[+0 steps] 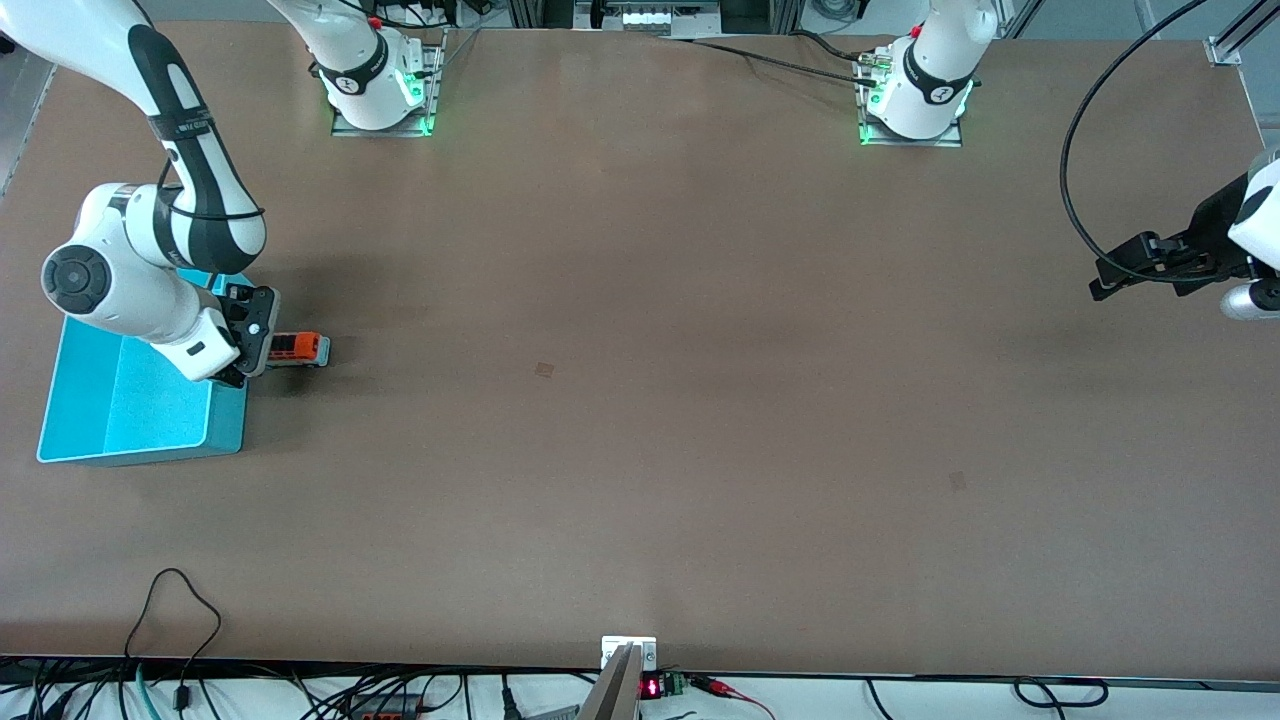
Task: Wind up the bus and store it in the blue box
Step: 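Lower the right gripper over the bus and close on it, then lift the bus with the right gripper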
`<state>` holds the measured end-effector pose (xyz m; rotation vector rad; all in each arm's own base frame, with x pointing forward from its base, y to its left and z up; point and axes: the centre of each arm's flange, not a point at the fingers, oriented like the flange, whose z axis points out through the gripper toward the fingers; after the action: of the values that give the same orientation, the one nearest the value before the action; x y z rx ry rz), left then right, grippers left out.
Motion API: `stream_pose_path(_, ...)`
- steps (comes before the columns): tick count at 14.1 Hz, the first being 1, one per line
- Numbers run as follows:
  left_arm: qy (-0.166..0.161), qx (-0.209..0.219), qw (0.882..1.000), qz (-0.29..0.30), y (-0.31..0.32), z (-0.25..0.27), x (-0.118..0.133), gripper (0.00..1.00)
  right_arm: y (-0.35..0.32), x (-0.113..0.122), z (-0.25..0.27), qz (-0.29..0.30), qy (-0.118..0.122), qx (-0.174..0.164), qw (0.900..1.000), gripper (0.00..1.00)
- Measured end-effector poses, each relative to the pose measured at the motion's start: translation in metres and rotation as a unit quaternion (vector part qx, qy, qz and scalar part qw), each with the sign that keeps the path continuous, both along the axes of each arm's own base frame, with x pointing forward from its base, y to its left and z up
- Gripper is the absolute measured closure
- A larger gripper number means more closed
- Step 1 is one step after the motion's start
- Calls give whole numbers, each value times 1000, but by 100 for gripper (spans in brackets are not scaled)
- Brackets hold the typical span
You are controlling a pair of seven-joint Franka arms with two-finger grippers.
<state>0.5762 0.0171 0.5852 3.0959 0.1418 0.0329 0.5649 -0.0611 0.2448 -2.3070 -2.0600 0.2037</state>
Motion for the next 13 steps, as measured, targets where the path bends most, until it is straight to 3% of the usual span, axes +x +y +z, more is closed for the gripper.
stream_pose_path(13, -2, 0, 1000, 0, 0, 0, 0, 0, 2, -13, -40, 4, -3, 7, 1000, 0)
